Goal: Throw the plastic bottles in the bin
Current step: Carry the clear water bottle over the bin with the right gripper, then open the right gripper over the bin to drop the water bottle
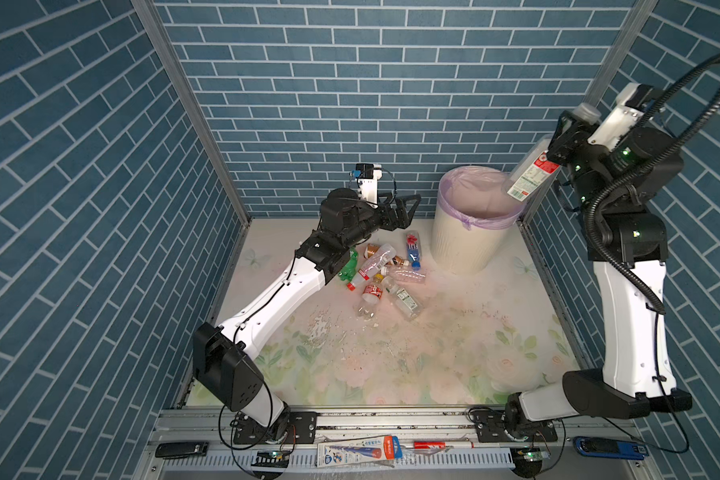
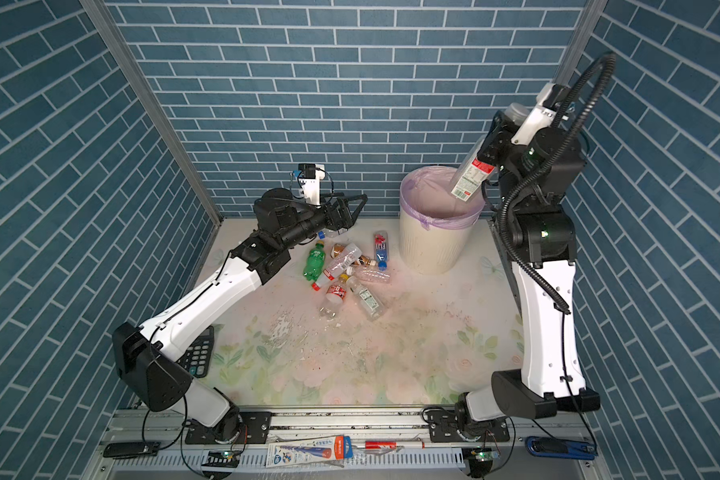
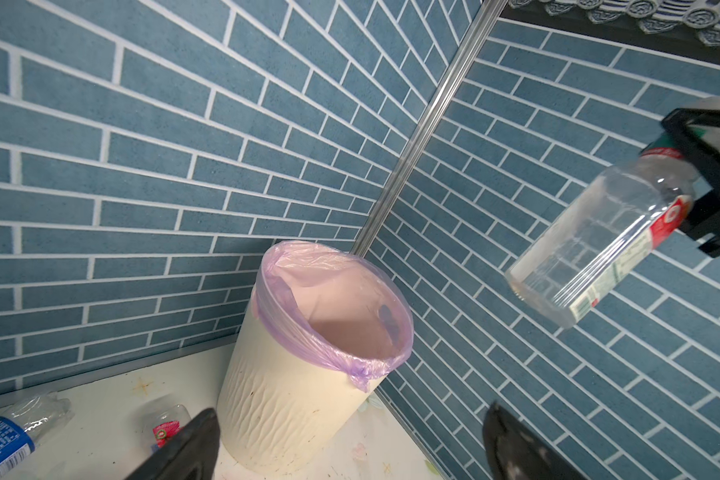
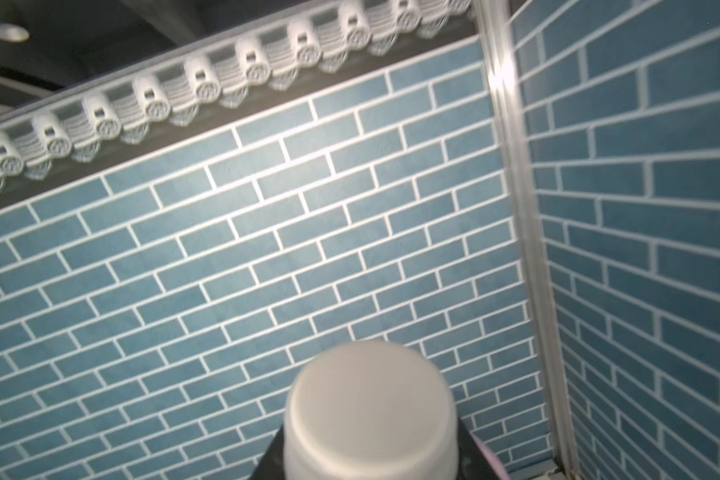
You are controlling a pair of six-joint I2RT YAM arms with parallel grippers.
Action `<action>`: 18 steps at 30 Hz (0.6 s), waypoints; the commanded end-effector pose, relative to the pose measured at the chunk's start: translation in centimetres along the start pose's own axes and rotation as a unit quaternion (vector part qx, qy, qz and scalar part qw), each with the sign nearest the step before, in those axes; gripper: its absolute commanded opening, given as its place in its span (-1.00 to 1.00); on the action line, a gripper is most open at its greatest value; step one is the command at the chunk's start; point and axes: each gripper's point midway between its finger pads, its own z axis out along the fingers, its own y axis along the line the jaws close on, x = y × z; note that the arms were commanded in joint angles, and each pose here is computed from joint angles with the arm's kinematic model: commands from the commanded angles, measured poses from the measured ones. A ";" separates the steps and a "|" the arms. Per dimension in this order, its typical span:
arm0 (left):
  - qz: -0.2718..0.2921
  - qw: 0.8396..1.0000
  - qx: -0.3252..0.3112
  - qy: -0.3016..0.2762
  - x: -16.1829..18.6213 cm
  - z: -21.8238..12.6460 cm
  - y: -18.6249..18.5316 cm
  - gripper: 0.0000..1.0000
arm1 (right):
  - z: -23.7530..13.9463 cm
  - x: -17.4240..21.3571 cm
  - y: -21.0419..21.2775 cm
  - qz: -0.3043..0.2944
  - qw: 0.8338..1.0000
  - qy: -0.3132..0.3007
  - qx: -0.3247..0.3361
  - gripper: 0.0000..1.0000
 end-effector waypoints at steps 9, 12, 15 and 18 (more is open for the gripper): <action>0.000 1.000 0.009 0.002 0.6 0.4 -0.1 0.99 | 11.1 17.2 -2.8 -0.045 0.986 0.152 0.055 -0.69; 0.002 1.000 0.004 0.010 1.1 0.2 0.1 0.99 | 11.5 21.0 -2.2 -0.029 0.979 0.202 0.031 0.34; 0.001 1.000 0.000 0.017 1.7 0.1 0.4 0.99 | 11.0 21.2 -1.6 -0.018 0.978 0.209 0.013 0.83; -0.007 1.000 0.002 0.025 2.3 0.5 0.7 0.99 | 10.3 20.1 -1.5 -0.017 0.979 0.203 0.012 0.98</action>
